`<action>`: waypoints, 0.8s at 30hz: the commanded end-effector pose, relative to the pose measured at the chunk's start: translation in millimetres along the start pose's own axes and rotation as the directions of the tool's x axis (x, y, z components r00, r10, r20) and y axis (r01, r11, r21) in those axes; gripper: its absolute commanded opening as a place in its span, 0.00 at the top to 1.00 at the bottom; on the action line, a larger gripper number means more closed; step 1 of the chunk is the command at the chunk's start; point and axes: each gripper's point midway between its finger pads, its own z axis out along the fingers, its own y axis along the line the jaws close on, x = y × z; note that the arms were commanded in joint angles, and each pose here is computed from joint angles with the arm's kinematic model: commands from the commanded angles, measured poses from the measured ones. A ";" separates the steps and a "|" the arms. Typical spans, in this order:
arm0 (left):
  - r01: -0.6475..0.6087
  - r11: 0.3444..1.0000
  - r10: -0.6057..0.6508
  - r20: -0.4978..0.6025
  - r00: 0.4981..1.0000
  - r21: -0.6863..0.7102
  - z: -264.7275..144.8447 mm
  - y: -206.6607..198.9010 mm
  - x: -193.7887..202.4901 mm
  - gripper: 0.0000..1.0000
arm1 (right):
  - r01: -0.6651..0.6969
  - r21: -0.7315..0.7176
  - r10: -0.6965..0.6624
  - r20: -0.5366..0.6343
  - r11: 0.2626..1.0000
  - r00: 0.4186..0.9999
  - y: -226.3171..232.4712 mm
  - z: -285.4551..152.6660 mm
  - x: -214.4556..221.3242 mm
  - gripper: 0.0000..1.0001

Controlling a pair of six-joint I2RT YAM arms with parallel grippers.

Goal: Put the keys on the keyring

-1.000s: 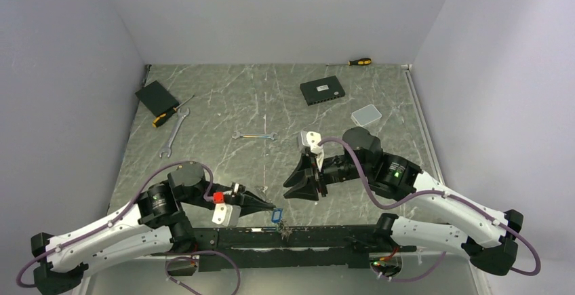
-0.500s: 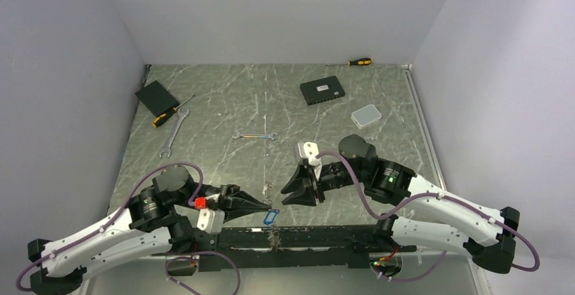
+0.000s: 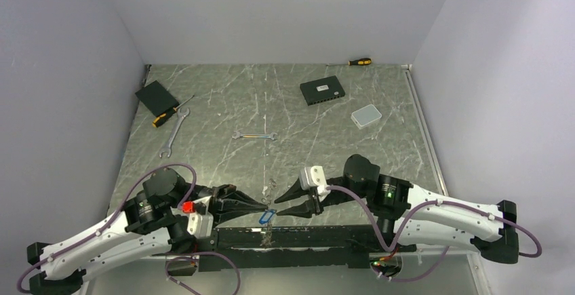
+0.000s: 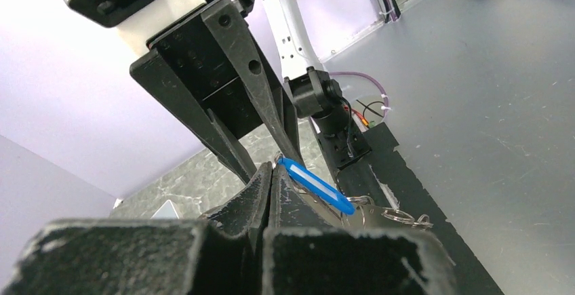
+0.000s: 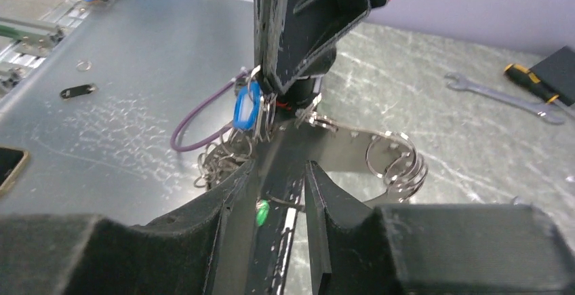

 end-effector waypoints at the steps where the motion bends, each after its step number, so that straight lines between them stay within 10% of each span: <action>1: -0.058 0.998 0.059 0.081 0.995 -0.010 2.6 6.9 -21.6 1.00 | 0.129 0.097 -0.138 0.091 0.987 0.986 -11.9 6.1 -29.8 0.66; 24: -0.065 0.997 0.068 0.128 0.989 -0.032 9.1 15.8 -30.1 1.00 | 0.236 0.280 -0.265 0.069 0.930 0.962 -27.0 -4.2 -31.9 0.59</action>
